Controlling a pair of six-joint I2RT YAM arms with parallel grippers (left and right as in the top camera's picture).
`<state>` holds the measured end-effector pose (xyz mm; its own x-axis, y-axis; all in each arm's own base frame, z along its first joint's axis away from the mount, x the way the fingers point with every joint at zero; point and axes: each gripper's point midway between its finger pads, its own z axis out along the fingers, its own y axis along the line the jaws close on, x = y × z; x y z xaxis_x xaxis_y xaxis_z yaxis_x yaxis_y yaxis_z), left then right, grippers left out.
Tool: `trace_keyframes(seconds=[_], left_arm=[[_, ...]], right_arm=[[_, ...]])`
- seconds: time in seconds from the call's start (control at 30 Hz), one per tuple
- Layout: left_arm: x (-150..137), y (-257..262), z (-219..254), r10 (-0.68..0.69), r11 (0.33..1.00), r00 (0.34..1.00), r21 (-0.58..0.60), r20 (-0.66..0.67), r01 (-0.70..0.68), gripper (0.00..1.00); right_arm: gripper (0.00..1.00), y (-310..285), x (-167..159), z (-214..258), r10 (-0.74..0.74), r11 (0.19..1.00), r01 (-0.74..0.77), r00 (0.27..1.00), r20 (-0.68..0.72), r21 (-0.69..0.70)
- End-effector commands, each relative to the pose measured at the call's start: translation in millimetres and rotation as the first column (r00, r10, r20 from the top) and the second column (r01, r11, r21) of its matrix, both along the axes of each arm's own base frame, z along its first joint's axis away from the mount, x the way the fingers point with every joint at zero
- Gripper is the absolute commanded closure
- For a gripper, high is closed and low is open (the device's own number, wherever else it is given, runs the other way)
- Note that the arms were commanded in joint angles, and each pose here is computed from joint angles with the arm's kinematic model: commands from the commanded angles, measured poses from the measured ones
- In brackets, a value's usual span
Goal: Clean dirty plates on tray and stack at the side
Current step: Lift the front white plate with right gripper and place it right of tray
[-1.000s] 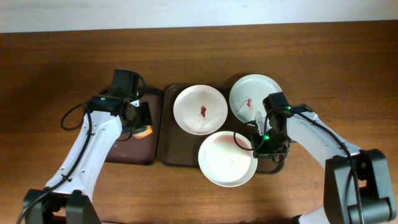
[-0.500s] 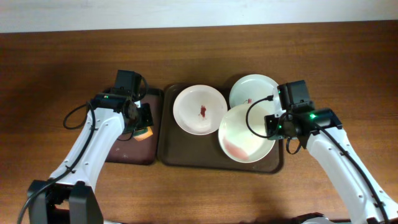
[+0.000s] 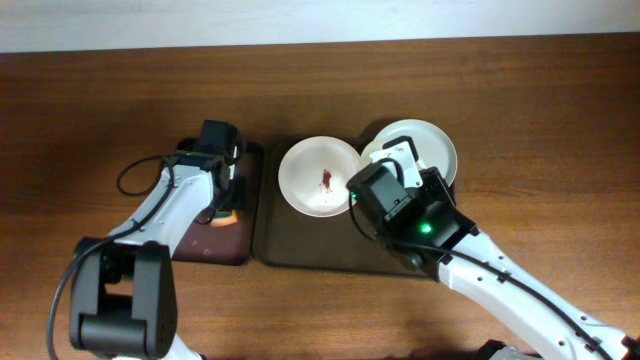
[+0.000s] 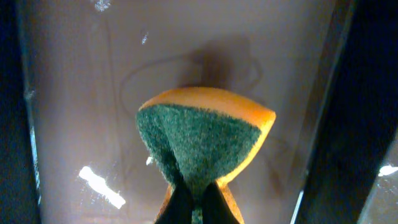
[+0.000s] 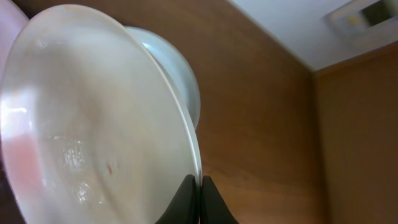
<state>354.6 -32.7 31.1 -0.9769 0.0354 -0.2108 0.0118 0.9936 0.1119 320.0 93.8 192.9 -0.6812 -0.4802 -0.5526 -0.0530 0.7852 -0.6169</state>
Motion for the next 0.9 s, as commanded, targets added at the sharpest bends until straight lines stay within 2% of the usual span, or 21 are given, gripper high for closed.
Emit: trace_keyframes(seconds=[0.0, 0.1, 0.17, 0.23, 0.27, 0.33, 0.4, 0.5, 0.57, 0.6, 0.63, 0.67, 0.77, 0.8, 0.83, 0.87], left_arm=[[0, 4, -19, -0.128, 0.991, 0.990, 0.043, -0.052, 0.130, 1.00], [0, 4, -22, -0.137, 0.989, 0.989, 0.045, -0.058, 0.140, 0.98], [0, 4, -22, -0.137, 0.989, 0.989, 0.045, -0.059, 0.140, 0.88], [0, 4, -22, -0.137, 0.989, 0.989, 0.045, -0.060, 0.140, 0.59], [0, 4, -22, -0.137, 0.989, 0.989, 0.045, -0.060, 0.140, 0.52], [-1, 4, -23, -0.137, 0.989, 0.989, 0.045, -0.062, 0.140, 0.50], [-4, 4, -25, -0.137, 0.989, 0.988, 0.046, -0.070, 0.140, 0.43], [-13, 6, -35, -0.129, 0.990, 0.987, 0.045, -0.095, 0.133, 0.41], [-14, 4, -42, -0.127, 0.991, 0.986, 0.035, -0.104, 0.131, 0.45], [-14, 2, -44, -0.130, 0.991, 0.986, 0.022, -0.103, 0.133, 0.53], [-13, 0, -45, -0.132, 0.991, 0.986, 0.010, -0.100, 0.134, 0.80], [-12, 0, -45, -0.132, 0.991, 0.987, 0.010, -0.097, 0.134, 0.98], [-12, 0, -45, -0.132, 0.991, 0.987, 0.010, -0.096, 0.134, 1.00], [-12, -1, -45, -0.133, 0.991, 0.986, 0.010, -0.097, 0.134, 0.75], [-13, -1, -45, -0.133, 0.991, 0.986, 0.005, -0.099, 0.134, 0.61], [-15, -2, -45, -0.135, 0.991, 0.985, -0.001, -0.108, 0.135, 0.46]], right_arm=[[0.96, -6, 0, 36, -0.046, 0.996, 0.056, 0.989, 0.143, -0.071], [0.96, -11, 0, 41, -0.065, 0.992, 0.082, 0.983, 0.169, -0.097], [0.96, -11, 0, 41, -0.064, 0.992, 0.080, 0.984, 0.167, -0.095], [0.96, -9, 0, 37, -0.075, 0.995, 0.084, 0.984, 0.164, -0.050], [0.96, -9, 1, 31, -0.089, 0.996, 0.089, 0.984, 0.151, 0.003], [0.96, -7, 4, 17, -0.117, 0.986, 0.104, 0.988, 0.099, 0.129], [0.96, -14, 8, 3, -0.146, 0.960, 0.134, 0.989, 0.029, 0.245], [0.96, -45, 12, -2, -0.222, 0.899, 0.220, 0.974, -0.041, 0.380], [0.96, -75, 12, -4, -0.288, 0.833, 0.295, 0.953, -0.090, 0.469], [0.96, -91, 12, -7, -0.324, 0.799, 0.336, 0.939, -0.113, 0.499], [0.96, -105, 11, -11, -0.355, 0.766, 0.373, 0.924, -0.140, 0.524], [0.96, -129, 8, -15, -0.408, 0.709, 0.431, 0.896, -0.174, 0.558], [0.96, -187, -2, -19, -0.537, 0.567, 0.535, 0.817, -0.212, 0.627], [0.96, -207, -7, -21, -0.582, 0.517, 0.567, 0.782, -0.222, 0.641], [0.96, -223, -12, -24, -0.617, 0.479, 0.594, 0.752, -0.233, 0.647], [0.96, -250, -24, -32, -0.677, 0.415, 0.647, 0.689, -0.258, 0.639]])
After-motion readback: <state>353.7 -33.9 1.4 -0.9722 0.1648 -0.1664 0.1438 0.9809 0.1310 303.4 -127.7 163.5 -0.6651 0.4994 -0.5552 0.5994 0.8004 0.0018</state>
